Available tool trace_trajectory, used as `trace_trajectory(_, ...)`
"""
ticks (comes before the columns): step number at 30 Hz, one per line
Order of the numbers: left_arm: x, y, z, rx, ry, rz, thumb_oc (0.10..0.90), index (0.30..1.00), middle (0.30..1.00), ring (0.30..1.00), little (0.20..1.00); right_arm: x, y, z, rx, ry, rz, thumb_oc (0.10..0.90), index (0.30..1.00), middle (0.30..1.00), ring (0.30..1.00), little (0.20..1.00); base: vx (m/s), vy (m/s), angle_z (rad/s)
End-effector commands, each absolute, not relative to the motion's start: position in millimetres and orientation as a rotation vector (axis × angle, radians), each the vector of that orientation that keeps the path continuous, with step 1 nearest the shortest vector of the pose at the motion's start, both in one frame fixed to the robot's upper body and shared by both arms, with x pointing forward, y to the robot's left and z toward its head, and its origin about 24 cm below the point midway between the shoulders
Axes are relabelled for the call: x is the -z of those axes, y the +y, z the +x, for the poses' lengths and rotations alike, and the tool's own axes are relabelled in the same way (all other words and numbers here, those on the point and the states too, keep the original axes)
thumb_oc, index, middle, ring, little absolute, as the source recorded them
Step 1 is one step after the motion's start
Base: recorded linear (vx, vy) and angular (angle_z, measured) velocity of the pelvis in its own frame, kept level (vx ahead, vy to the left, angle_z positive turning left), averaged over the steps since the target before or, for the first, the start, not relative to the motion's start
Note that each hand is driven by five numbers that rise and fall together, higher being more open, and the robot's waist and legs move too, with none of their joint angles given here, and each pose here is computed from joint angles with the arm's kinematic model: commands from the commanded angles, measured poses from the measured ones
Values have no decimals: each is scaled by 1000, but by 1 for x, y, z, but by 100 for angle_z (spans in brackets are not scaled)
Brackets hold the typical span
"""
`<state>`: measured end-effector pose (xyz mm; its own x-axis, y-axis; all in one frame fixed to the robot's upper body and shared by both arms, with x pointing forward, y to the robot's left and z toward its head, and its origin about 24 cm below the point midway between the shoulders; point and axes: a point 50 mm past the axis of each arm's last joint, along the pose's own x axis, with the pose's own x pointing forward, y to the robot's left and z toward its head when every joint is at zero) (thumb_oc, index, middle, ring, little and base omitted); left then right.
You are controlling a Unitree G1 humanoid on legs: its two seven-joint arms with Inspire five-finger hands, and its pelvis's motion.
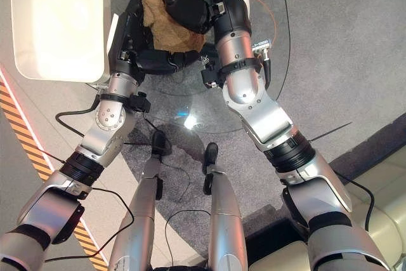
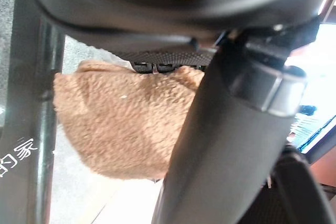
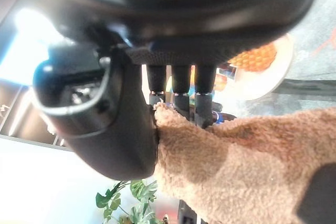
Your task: Wipe the table with a cloth and put it in the basket.
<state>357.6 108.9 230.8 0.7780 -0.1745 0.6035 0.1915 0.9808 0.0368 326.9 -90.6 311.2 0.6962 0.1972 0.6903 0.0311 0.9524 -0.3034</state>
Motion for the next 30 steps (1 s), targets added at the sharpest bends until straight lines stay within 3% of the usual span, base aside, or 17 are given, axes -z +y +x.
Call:
trace_trajectory(1, -287, 81, 340, 302, -917, -29, 800, 900, 900, 900, 900, -411, -61, 226, -299, -1418, -61, 100, 300, 300, 300, 200, 0, 0, 0)
trace_trajectory(5, -288, 81, 339, 300, -919, -22, 800, 900, 900, 900, 900, -411, -60, 224, -308, -1426, -52, 100, 300, 300, 300, 200, 0, 0, 0)
trace_trajectory(7, -289, 81, 339, 303, -922, -21, 583, 714, 714, 714, 683, -412, -59, 223, -313, -1428, -53, 100, 300, 300, 300, 200, 0, 0, 0)
trace_trajectory(8, -289, 81, 339, 304, -923, -20, 553, 688, 688, 688, 653, -413, -59, 222, -315, -1428, -53, 100, 300, 300, 300, 200, 0, 0, 0)
trace_trajectory(9, -289, 81, 339, 307, -927, -20, 361, 524, 524, 524, 461, -413, -59, 222, -317, -1430, -52, 100, 300, 300, 300, 200, 0, 0, 0)
trace_trajectory(10, -289, 81, 339, 308, -929, -19, 309, 479, 479, 479, 409, -413, -58, 222, -318, -1429, -52, 100, 300, 300, 300, 200, 0, 0, 0)
trace_trajectory(11, -290, 81, 338, 312, -931, -19, 100, 300, 300, 300, 200, -413, -58, 222, -323, -1427, -51, 100, 300, 300, 300, 200, 0, 0, 0)
trace_trajectory(30, -286, 74, 336, 394, -895, -203, 100, 300, 300, 300, 200, -408, -53, 223, -344, -1410, -43, 100, 300, 300, 300, 200, 0, 0, 0)
